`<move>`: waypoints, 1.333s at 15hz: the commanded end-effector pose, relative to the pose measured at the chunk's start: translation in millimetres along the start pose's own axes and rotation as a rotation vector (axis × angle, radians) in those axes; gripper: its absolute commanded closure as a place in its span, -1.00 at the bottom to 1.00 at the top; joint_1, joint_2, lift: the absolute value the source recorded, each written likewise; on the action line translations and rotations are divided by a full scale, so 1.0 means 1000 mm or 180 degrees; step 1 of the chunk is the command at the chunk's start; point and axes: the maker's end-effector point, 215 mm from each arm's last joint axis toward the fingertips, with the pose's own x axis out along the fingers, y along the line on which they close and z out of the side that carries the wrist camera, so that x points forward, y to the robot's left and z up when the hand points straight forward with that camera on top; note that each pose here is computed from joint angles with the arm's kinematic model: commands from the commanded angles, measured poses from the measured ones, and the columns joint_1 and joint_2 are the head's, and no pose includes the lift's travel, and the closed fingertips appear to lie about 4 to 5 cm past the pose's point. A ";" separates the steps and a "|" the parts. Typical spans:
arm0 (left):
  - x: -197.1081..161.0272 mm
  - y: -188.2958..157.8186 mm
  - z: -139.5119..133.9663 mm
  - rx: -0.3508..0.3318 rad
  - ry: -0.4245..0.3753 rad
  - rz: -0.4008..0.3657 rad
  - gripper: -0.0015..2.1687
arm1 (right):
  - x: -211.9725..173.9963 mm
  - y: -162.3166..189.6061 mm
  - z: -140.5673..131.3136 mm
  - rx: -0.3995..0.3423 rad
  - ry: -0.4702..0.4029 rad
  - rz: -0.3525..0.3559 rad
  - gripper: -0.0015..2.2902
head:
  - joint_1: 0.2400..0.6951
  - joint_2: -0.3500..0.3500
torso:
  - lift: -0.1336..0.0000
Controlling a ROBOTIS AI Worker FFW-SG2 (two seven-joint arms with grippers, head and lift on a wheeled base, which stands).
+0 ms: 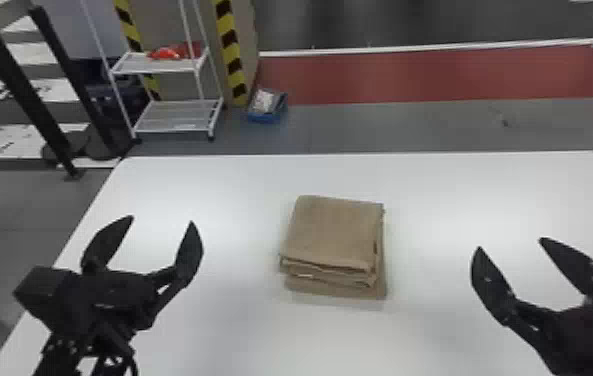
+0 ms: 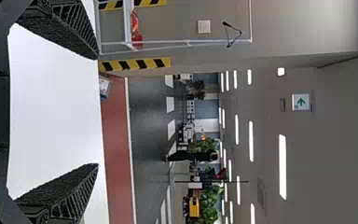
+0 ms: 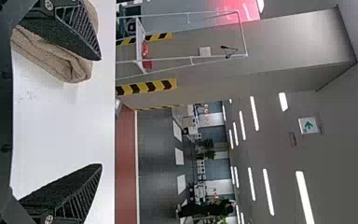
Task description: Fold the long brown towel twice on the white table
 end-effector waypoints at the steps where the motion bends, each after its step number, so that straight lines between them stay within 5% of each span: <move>1: 0.000 0.000 0.002 -0.0003 -0.0007 0.0001 -0.94 | 0.000 0.000 0.000 0.0004 -0.0003 -0.0006 -0.94 | 1.00 0.34 | -0.84; 20: 0.003 -0.005 0.005 -0.0032 -0.0030 -0.0026 -0.94 | 0.003 0.002 -0.001 0.0030 0.0003 0.0013 -0.94 | 1.00 0.33 | -0.84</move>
